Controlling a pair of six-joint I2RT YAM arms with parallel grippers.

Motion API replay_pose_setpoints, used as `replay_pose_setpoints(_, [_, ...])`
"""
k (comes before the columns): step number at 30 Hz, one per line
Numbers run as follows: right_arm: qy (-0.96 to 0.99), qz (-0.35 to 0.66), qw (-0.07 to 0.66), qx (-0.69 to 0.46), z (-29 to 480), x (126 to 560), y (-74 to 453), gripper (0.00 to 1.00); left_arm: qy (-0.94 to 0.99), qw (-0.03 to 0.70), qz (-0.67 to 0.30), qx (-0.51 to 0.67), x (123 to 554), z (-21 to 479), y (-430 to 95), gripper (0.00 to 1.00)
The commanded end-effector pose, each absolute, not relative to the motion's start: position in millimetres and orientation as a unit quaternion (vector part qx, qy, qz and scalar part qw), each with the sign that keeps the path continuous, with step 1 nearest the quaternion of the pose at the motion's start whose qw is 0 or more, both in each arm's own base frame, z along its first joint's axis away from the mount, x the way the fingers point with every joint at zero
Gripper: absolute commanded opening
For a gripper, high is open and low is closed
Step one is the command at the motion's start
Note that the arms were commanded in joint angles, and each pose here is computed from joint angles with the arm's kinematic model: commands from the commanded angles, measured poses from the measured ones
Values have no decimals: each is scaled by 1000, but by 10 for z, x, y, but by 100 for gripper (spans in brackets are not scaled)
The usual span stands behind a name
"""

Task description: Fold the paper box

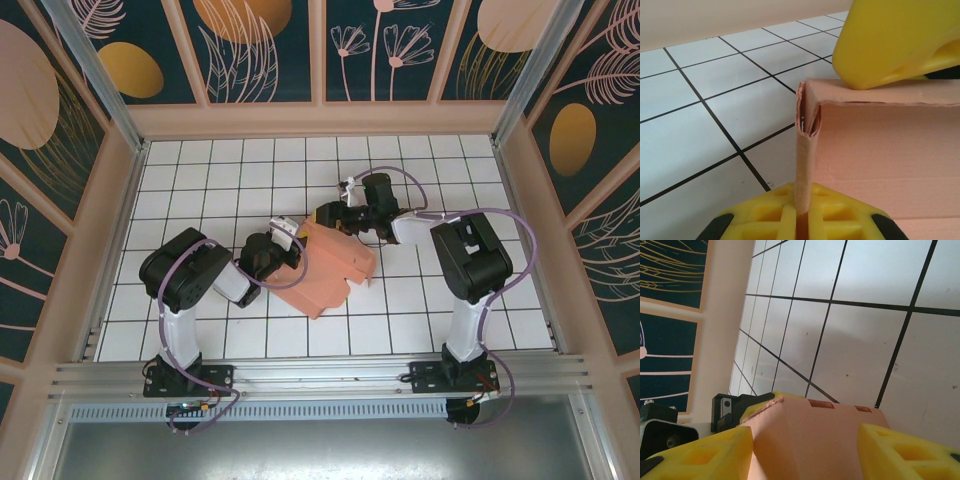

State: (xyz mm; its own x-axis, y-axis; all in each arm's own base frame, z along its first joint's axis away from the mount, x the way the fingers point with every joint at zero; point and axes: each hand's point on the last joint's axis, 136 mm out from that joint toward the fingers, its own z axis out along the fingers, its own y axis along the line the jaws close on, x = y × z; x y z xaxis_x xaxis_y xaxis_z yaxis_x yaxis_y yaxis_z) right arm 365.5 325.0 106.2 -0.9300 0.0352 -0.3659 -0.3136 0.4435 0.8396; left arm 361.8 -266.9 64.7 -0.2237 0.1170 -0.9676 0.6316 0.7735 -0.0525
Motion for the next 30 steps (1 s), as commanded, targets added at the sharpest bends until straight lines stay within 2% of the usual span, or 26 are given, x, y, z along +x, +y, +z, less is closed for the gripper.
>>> replay_pose_setpoints(1, [832,521,163,-97,1019,3656,3330,56,767,542,-217,267,3543,407,-2652,18])
replay_pose_setpoints(5, [844,503,155,-104,896,3610,3318,55,771,542,-212,259,3570,406,-2632,22])
replay_pose_setpoints(22, [853,486,144,-123,781,3536,3333,53,788,538,-187,232,3774,404,-2622,26])
replay_pose_setpoints(30, [849,495,133,-130,773,3451,3388,53,796,528,-183,231,3849,365,-2666,17])
